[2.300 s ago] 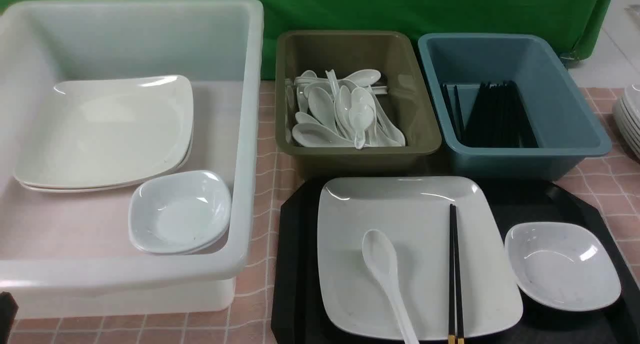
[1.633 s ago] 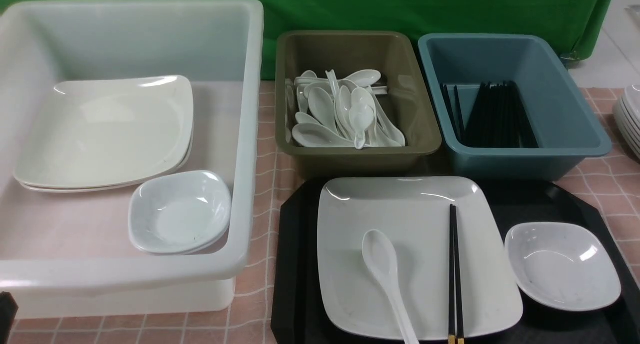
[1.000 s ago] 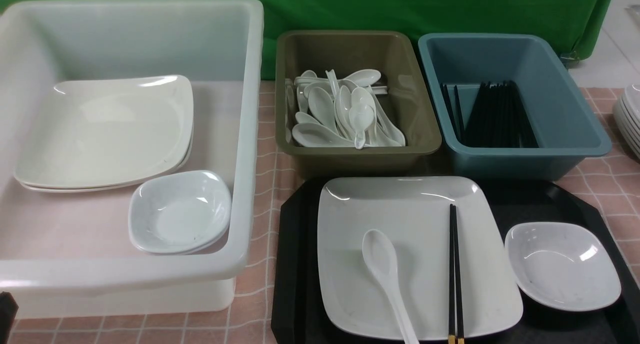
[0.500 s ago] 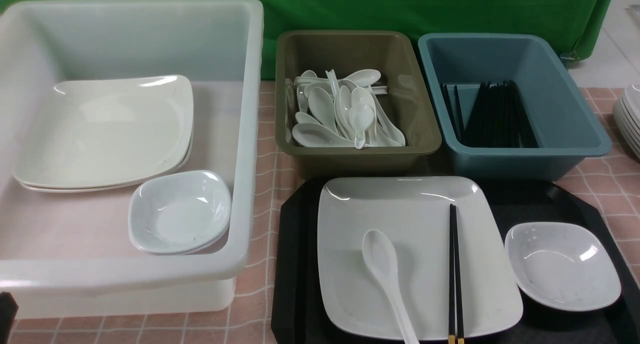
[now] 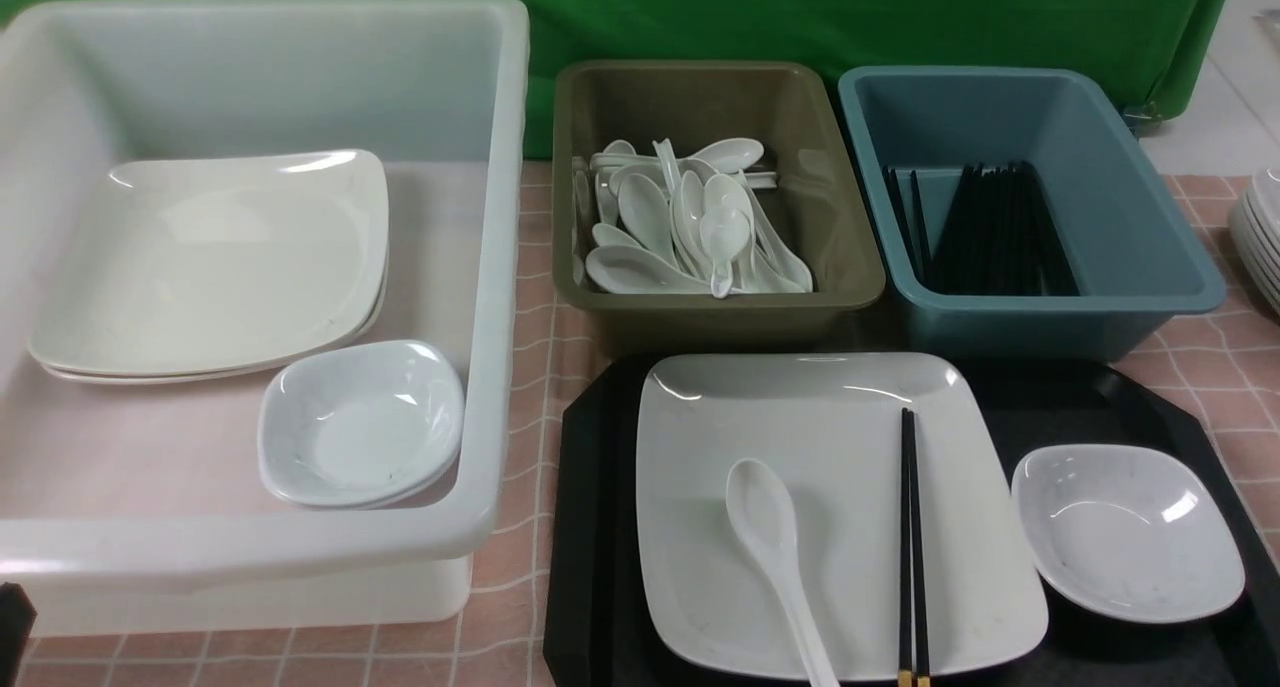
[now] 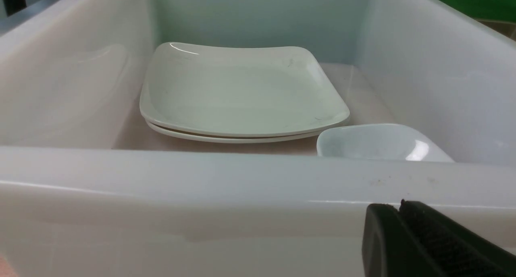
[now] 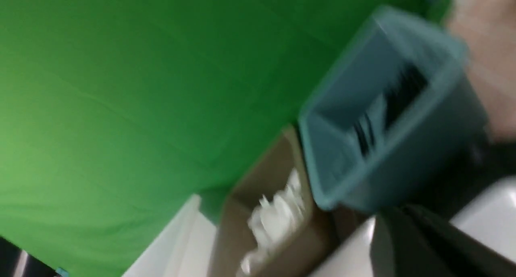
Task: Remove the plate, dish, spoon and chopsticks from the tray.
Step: Use the right arm to grab a pair of chopsticks from the plate
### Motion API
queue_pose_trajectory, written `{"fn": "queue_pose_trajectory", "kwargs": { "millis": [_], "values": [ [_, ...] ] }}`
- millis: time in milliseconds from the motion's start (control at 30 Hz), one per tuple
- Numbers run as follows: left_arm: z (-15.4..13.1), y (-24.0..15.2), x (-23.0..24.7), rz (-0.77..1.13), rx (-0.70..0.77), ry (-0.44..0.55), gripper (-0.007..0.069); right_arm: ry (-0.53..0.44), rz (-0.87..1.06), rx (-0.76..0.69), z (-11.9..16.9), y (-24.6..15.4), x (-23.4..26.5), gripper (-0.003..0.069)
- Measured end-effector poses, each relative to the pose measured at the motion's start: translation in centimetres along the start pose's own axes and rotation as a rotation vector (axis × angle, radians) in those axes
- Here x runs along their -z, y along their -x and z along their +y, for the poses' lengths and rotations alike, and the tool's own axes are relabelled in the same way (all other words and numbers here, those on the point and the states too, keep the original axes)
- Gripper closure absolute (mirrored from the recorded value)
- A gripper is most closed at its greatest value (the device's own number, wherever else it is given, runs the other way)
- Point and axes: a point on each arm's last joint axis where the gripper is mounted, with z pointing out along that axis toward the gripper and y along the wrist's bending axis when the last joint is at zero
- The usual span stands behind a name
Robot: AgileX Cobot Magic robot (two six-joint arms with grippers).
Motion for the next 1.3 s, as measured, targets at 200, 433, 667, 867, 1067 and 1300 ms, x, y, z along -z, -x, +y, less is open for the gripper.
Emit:
{"fn": "queue_pose_trajectory", "kwargs": {
  "millis": [200,433,667,867,1067,1300],
  "values": [
    [0.0,0.0,0.0,0.0,0.0,0.0,0.0603,-0.04,0.178,0.332,4.1,3.4,-1.8,0.0629],
    [0.0,0.0,0.0,0.0,0.0,0.0,0.0603,-0.3,1.101,0.379,3.0,0.3,-8.5,0.0617],
    [0.0,0.0,0.0,0.0,-0.001,0.0,0.0603,-0.281,1.465,0.375,2.4,-4.0,-13.7,0.0409],
    [0.0,0.0,0.0,0.0,-0.002,0.001,0.0603,-0.341,1.552,0.513,5.0,-8.0,-17.5,0.0214],
    [0.0,0.0,0.0,0.0,-0.002,0.001,0.0603,-0.396,1.513,0.52,6.6,-11.9,-20.7,0.0118],
    [0.0,0.0,0.0,-0.002,-0.002,0.0,0.0603,-0.496,1.539,0.488,4.3,-15.5,-22.1,0.0105]
  ]
}}
